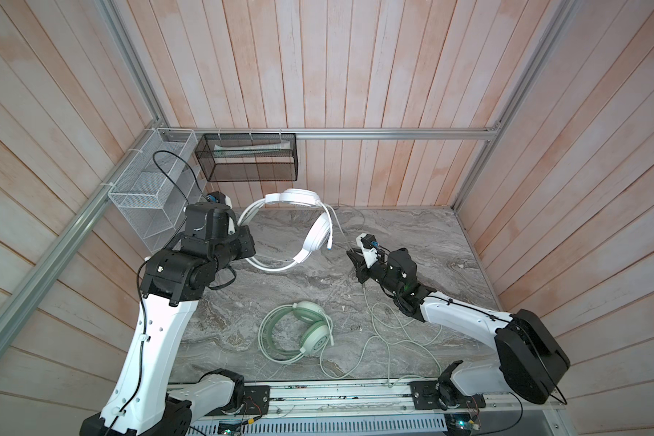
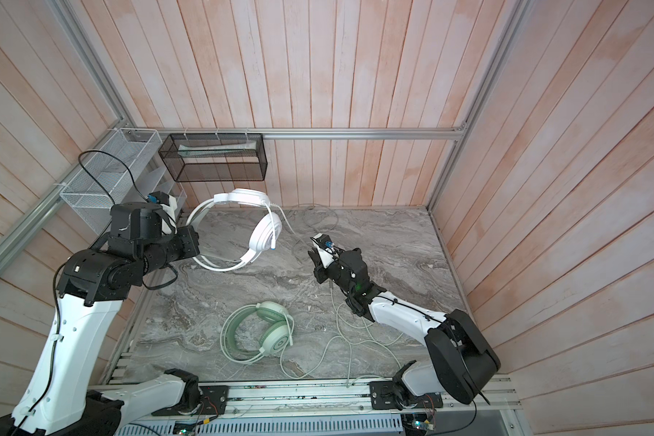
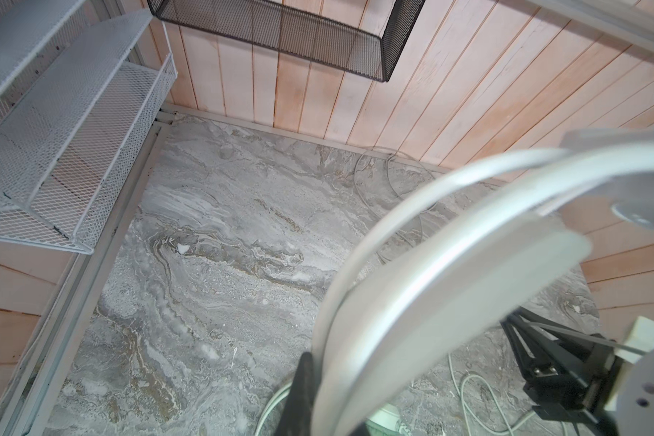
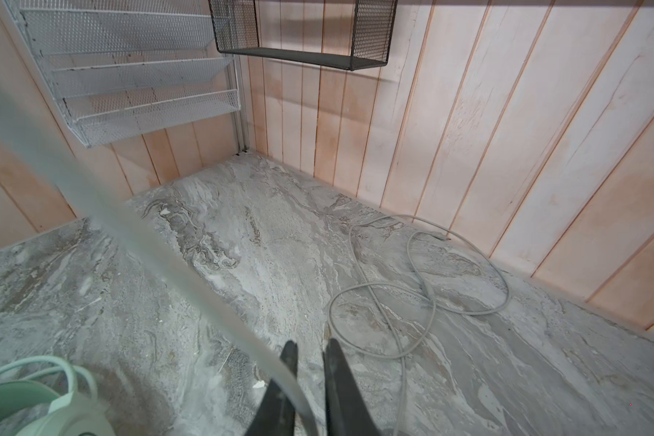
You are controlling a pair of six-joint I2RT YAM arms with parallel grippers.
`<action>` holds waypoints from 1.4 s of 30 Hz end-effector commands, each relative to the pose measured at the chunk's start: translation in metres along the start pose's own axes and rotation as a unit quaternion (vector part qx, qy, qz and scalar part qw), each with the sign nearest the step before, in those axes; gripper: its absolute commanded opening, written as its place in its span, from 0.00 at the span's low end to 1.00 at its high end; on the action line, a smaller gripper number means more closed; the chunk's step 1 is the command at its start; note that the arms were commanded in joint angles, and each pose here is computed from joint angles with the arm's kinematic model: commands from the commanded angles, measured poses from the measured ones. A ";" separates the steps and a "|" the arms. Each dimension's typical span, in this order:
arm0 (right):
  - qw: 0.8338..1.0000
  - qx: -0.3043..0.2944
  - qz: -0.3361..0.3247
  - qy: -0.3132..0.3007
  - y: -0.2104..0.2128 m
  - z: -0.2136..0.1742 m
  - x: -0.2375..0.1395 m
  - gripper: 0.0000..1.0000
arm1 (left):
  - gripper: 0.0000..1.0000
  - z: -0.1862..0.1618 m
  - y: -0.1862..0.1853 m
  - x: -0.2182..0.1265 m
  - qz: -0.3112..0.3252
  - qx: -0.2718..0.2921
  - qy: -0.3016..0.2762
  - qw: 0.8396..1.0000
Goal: Wrap the headphones
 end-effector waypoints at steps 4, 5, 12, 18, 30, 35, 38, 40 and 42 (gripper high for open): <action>0.999 0.012 0.035 0.005 0.031 -0.003 -0.012 0.00 | 0.00 0.003 -0.001 0.027 0.016 -0.015 -0.014 1.000; 0.999 0.015 0.045 0.010 0.039 -0.006 -0.015 0.00 | 0.00 0.002 0.000 0.034 0.020 -0.022 -0.013 0.999; 0.995 0.011 0.088 0.053 0.090 -0.032 -0.027 0.00 | 0.00 -0.002 -0.004 0.064 0.002 -0.055 0.007 0.998; 0.989 -0.018 0.114 0.097 0.126 -0.039 -0.027 0.00 | 0.00 -0.019 0.004 0.089 0.017 -0.063 0.029 0.997; 0.961 -0.104 0.197 0.164 0.170 0.013 -0.033 0.00 | 0.00 -0.063 0.037 0.128 0.105 -0.025 0.063 0.992; 0.952 -0.134 0.199 0.189 0.161 0.040 -0.049 0.00 | 0.00 -0.075 0.043 0.134 0.123 0.006 0.062 0.990; 0.946 -0.167 0.177 0.217 0.146 0.055 -0.061 0.00 | 0.00 -0.082 0.038 0.130 0.125 0.045 0.044 0.990; 0.940 -0.194 0.152 0.236 0.133 0.063 -0.068 0.00 | 0.00 -0.086 0.035 0.126 0.127 0.077 0.021 0.989; 0.935 -0.217 0.123 0.251 0.118 0.076 -0.075 0.00 | 0.00 -0.090 0.034 0.121 0.132 0.106 -0.005 0.985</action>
Point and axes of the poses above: each gripper's point midway between its finger pads, its own x axis out along the fingers, its own y axis along the line the jaws close on, z = x × y, the point moved 5 cm from there along -x, back along the fingers, and after that the axes turned 11 degrees about -x, right-handed, at the moved point
